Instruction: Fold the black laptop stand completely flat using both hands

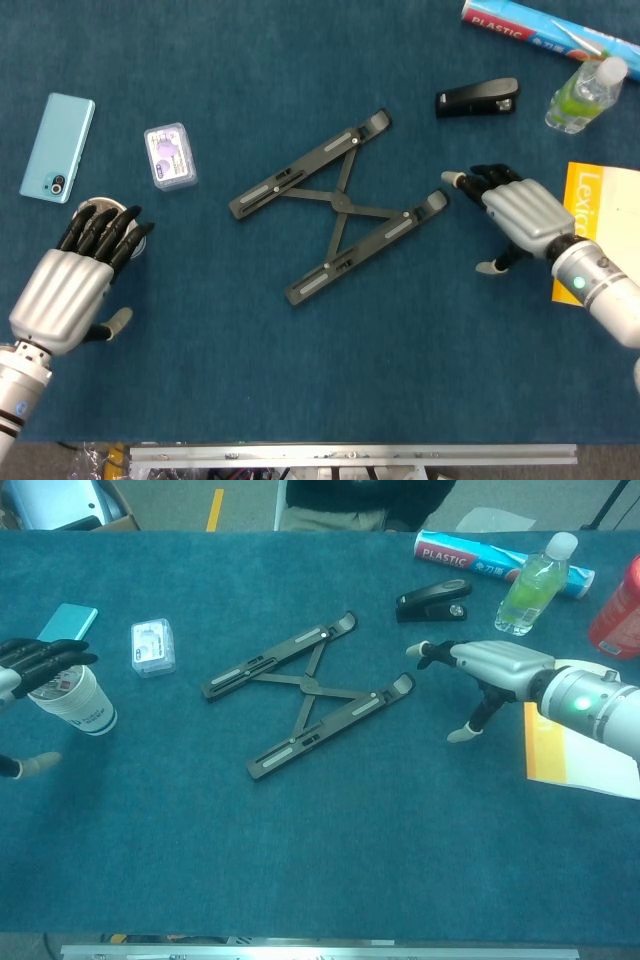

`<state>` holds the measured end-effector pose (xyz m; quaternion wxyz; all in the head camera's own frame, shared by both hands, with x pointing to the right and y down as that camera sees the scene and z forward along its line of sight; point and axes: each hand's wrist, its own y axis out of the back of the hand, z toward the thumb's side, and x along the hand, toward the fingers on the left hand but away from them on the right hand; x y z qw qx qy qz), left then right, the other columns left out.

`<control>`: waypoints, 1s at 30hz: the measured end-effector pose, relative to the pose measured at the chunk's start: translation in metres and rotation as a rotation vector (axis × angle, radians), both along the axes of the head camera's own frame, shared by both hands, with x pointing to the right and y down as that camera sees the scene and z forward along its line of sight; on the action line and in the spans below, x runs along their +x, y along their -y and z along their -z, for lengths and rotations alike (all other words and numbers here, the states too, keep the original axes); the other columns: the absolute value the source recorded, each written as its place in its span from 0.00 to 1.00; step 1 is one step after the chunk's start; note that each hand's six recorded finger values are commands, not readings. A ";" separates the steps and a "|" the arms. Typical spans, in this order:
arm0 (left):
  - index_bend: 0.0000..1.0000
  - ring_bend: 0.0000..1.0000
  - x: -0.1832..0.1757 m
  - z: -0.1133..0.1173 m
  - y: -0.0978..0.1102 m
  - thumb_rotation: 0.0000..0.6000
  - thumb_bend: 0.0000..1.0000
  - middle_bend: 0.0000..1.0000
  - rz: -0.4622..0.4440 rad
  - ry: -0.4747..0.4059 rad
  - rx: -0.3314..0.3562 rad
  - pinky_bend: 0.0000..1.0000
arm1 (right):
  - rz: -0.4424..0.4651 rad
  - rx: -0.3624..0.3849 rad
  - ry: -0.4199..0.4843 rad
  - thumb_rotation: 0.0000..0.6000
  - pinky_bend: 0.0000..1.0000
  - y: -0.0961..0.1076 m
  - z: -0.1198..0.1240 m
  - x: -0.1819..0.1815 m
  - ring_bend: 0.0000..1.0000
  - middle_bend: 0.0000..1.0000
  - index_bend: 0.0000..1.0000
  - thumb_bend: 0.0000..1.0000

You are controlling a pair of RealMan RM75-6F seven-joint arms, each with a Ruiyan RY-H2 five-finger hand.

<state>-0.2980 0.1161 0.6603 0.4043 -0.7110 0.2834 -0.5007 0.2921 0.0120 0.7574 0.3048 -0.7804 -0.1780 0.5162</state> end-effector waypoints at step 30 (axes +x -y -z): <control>0.00 0.00 -0.011 0.012 0.005 1.00 0.25 0.00 0.020 0.001 0.045 0.00 | 0.152 -0.145 0.120 1.00 0.06 -0.051 0.008 -0.061 0.00 0.16 0.00 0.02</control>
